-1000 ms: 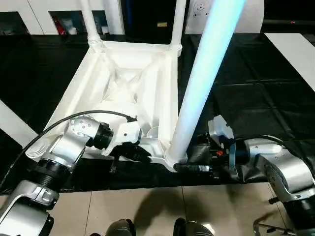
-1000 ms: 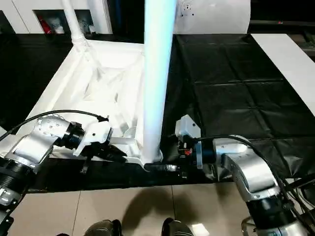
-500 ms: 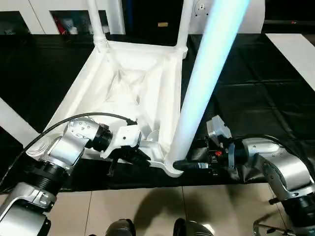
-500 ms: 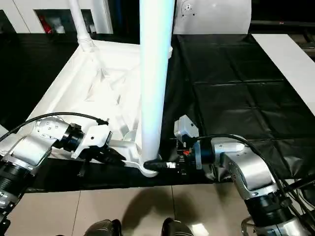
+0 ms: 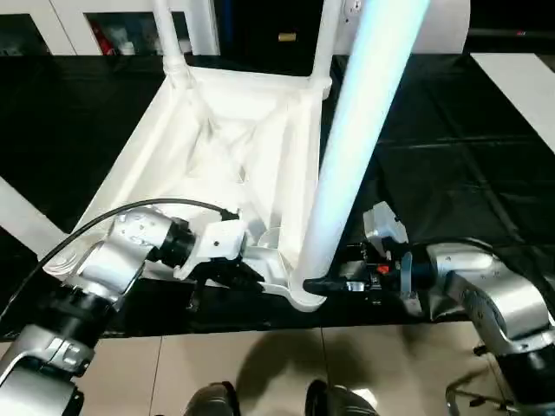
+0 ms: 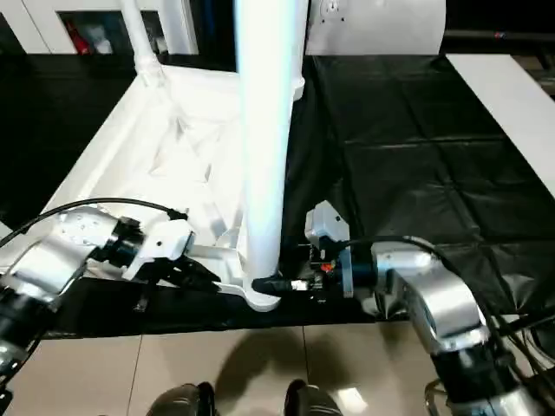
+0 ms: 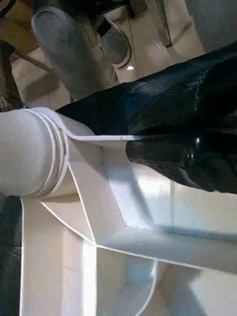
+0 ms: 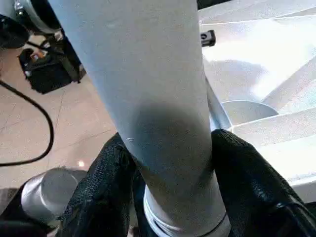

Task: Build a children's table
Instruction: Rotate leg to tighten

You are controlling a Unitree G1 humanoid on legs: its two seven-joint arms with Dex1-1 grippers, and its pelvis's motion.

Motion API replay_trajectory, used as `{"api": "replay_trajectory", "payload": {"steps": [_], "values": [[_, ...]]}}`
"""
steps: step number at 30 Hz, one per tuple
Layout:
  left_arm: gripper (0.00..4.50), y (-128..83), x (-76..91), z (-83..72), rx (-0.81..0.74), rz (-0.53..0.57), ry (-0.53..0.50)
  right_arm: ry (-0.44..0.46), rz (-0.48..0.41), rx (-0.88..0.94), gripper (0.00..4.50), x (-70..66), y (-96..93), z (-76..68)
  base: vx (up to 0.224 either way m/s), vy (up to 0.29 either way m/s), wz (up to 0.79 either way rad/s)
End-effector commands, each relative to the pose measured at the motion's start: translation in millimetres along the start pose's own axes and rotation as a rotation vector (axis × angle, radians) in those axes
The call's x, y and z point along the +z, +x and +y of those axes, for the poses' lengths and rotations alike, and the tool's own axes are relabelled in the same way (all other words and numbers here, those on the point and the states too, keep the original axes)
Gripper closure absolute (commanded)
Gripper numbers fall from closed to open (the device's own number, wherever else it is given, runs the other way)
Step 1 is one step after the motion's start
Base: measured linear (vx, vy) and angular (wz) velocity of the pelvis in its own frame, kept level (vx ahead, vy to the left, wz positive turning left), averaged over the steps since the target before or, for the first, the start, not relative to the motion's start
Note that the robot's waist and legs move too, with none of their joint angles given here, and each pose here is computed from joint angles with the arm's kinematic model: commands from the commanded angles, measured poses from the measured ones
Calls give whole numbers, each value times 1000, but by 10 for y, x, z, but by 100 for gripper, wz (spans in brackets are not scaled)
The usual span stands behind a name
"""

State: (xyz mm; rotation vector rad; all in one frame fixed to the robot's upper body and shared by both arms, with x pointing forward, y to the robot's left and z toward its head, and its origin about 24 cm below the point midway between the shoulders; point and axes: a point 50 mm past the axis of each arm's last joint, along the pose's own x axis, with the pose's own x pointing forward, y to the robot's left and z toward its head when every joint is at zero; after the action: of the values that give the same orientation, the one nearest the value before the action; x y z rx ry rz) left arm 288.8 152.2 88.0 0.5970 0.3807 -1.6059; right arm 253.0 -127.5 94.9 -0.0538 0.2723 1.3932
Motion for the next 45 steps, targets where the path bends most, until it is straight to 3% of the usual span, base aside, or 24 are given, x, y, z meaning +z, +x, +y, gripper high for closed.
{"api": "replay_trajectory", "payload": {"steps": [1, 6, 7, 12, 15, 19, 20, 22, 30, 33, 34, 35, 45], "values": [[450, 111, 11, 3, 32, -7, -20, 43, 13, -19, 247, -83, 178, 77, 0, 0, 0], [450, 206, 55, 112, 166, -10, -97, 92, -1, -231, 251, -99, 400, -5, 0, 0, 0], [450, 264, 110, 185, 233, -39, -141, 142, -35, -323, 252, -67, 507, -61, 0, 0, 0], [450, 369, 201, 282, 305, -75, -195, 220, -71, -425, 253, -10, 670, -145, -44, 29, -12], [450, 496, 304, 430, 442, -96, -257, 310, -77, -621, 253, 79, 914, -317, -11, 37, -7], [450, 550, 373, 520, 514, -95, -264, 292, -111, -731, 253, 197, 1027, -436, 0, 0, 0], [450, 550, 374, 523, 513, -95, -264, 287, -114, -730, 197, 205, 1029, -438, 0, 0, 0], [450, 548, 375, 529, 506, -91, -255, 263, -147, -724, 184, 258, 1021, -446, 0, 0, 0], [450, 461, 242, 476, 470, -42, -246, 192, -196, -733, 110, 247, 749, -451, 21, -12, 2], [450, 370, 122, 408, 419, -8, -229, 108, -217, -644, 91, 231, 462, -382, 34, -29, 1], [450, 370, 122, 408, 419, -8, -229, 108, -217, -644, 83, 231, 462, -382, 0, 0, 0], [450, 338, 84, 362, 367, 4, -197, 64, -196, -589, 83, 203, 319, -349, 0, 0, 0], [450, 213, -25, 175, 121, 58, -56, -26, -70, -310, 3, 120, -133, -236, 0, 0, 0]]}}
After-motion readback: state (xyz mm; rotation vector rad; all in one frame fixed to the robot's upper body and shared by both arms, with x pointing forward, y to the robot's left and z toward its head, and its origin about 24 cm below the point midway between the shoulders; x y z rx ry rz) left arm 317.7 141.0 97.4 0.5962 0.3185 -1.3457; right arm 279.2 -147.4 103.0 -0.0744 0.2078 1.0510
